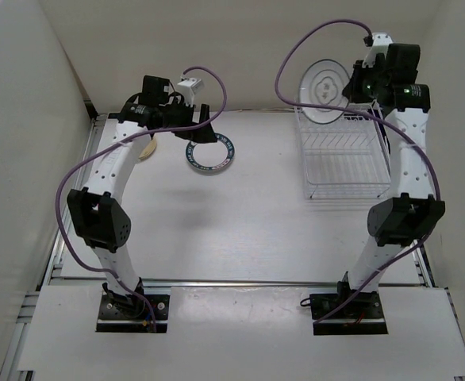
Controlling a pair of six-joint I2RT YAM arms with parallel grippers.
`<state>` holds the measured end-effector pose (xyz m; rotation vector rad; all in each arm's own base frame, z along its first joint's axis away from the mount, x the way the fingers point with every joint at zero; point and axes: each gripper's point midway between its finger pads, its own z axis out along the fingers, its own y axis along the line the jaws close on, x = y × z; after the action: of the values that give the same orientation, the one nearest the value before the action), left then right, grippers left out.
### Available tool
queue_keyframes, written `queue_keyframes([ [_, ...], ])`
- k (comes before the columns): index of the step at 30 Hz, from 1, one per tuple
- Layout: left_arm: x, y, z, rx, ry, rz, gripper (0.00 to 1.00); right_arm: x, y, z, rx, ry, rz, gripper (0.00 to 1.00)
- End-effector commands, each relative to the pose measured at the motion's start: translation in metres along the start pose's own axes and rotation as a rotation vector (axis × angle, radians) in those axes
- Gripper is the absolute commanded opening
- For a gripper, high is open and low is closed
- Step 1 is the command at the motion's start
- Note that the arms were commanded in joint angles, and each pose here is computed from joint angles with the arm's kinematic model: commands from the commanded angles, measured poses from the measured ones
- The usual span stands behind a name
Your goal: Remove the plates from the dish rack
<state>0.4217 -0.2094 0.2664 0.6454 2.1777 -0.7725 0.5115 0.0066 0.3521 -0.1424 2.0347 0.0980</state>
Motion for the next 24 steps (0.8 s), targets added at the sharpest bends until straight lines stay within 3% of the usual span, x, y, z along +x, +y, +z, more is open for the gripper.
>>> queue_keyframes([
  [1, -0.025, -0.018, -0.004, 0.084, -0.066, -0.009, 0.99, 0.006, 0.106, -0.047, -0.598, 0.023, 0.091, 0.0],
  [4, -0.033, -0.028, -0.005, 0.141, -0.084, -0.003, 0.99, 0.028, 0.151, -0.067, -0.86, 0.092, 0.136, 0.0],
  [9, -0.037, -0.042, -0.001, 0.25, -0.087, -0.003, 0.99, 0.053, 0.186, -0.078, -1.06, 0.184, 0.2, 0.0],
  [14, -0.032, -0.073, -0.011, 0.451, -0.08, 0.023, 0.99, 0.066, 0.201, -0.066, -1.125, 0.249, 0.239, 0.0],
  [24, -0.015, -0.075, 0.001, 0.544, -0.035, -0.018, 0.99, 0.071, 0.229, -0.056, -1.203, 0.292, 0.247, 0.0],
])
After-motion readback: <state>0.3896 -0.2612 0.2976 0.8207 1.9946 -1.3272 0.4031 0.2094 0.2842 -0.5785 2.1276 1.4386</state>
